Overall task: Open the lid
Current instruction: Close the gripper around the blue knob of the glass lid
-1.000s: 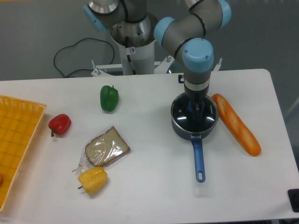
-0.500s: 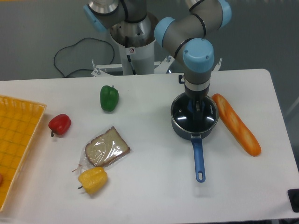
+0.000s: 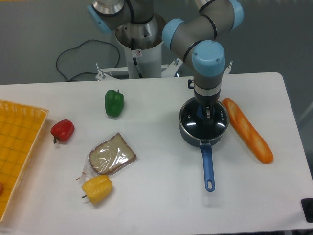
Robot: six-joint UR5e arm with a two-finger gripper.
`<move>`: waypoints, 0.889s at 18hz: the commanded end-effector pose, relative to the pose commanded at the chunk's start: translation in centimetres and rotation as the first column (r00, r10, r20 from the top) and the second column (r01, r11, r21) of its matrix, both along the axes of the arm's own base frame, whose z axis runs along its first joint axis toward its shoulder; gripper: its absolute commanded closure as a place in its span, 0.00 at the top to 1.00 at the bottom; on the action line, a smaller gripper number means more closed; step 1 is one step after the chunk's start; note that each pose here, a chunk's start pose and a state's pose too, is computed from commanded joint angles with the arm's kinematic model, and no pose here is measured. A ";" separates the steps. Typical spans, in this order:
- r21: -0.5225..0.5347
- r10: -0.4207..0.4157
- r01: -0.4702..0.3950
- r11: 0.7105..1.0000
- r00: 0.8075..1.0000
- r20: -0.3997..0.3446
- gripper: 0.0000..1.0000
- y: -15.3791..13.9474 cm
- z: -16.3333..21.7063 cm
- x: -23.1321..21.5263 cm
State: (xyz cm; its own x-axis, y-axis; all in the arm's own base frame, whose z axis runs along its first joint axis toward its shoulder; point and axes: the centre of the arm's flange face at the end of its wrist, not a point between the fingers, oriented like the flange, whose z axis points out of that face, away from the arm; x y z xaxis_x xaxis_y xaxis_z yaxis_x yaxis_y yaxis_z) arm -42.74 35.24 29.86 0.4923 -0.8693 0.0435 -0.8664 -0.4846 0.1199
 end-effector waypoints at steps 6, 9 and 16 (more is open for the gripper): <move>0.000 0.003 -0.003 1.000 1.000 -0.011 0.36 0.2 0.5 -0.2; 0.001 -0.001 0.001 1.000 1.000 -0.016 0.36 0.4 1.2 -0.3; -0.010 0.014 -0.013 1.000 0.999 0.033 0.36 1.0 3.9 -0.6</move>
State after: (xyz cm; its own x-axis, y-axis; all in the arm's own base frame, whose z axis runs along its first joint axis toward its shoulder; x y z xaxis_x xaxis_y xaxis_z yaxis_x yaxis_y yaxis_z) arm -43.36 36.29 33.71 0.5022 -0.8621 0.0683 -0.8634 -0.4953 0.0962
